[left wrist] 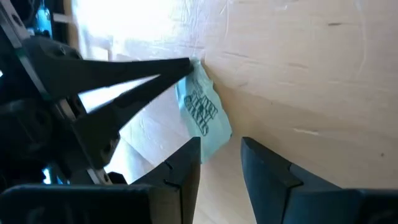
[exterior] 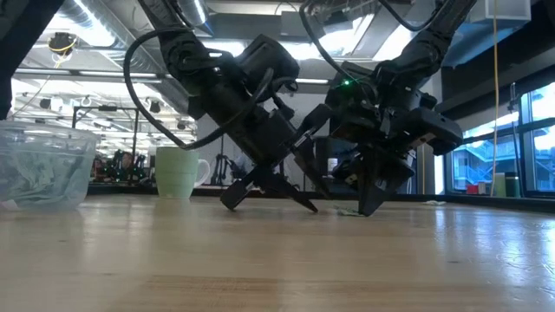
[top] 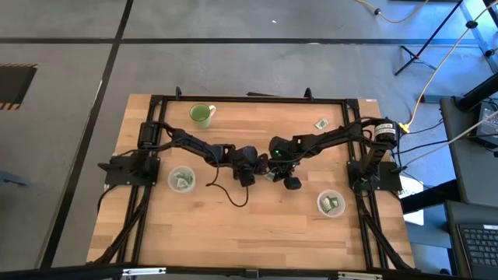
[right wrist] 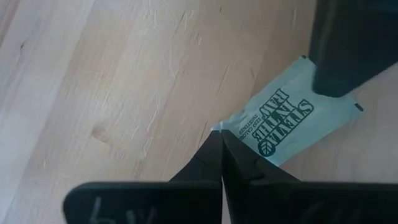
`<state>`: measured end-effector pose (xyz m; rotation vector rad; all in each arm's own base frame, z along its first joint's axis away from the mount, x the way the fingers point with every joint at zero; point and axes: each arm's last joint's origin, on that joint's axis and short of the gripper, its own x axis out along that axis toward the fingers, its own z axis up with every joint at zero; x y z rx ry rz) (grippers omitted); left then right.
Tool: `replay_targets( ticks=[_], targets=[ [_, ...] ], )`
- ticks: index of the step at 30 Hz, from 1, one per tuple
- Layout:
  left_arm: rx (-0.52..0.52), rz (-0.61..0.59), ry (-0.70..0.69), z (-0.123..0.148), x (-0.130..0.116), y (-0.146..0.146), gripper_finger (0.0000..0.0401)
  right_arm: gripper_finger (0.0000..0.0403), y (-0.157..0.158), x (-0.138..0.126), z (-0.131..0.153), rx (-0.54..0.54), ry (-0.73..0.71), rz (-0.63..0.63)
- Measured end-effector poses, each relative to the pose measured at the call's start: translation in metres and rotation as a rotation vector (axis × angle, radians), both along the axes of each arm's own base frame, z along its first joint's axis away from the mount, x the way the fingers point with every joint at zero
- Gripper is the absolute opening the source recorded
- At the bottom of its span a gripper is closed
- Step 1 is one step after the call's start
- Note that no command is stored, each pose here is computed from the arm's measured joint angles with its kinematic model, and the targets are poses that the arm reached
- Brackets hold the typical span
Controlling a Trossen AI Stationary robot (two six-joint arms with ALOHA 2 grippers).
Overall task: Pick and place items into bin
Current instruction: Put the stevia packet into the left transparent bin
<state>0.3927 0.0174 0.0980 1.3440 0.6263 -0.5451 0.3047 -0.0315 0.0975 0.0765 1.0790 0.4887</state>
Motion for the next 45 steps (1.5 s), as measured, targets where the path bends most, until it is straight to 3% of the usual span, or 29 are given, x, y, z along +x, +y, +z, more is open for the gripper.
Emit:
replay_targets(
  ticks=[11,25,30,36,45],
  targets=[
    [-0.004,-0.013,-0.016,0.0,0.001,0.0,0.0107,0.0,0.0,0.001,0.0,0.0,-0.006,-0.001],
    [0.0,-0.042,-0.028,0.0,0.002,0.0,0.0007,0.0,0.0,0.001,0.0,0.006,-0.006,-0.011],
    [0.009,-0.028,-0.022,-0.001,0.002,0.0,0.0002,0.0007,0.0,0.003,0.002,0.031,-0.012,-0.065],
    [0.023,-0.01,-0.033,0.002,0.002,-0.002,0.0002,0.0052,0.0,0.003,0.01,0.032,-0.037,-0.07],
    [-0.05,0.13,-0.011,0.013,-0.003,-0.004,0.0002,0.0152,-0.003,-0.009,0.044,-0.018,-0.015,-0.237]
  ],
)
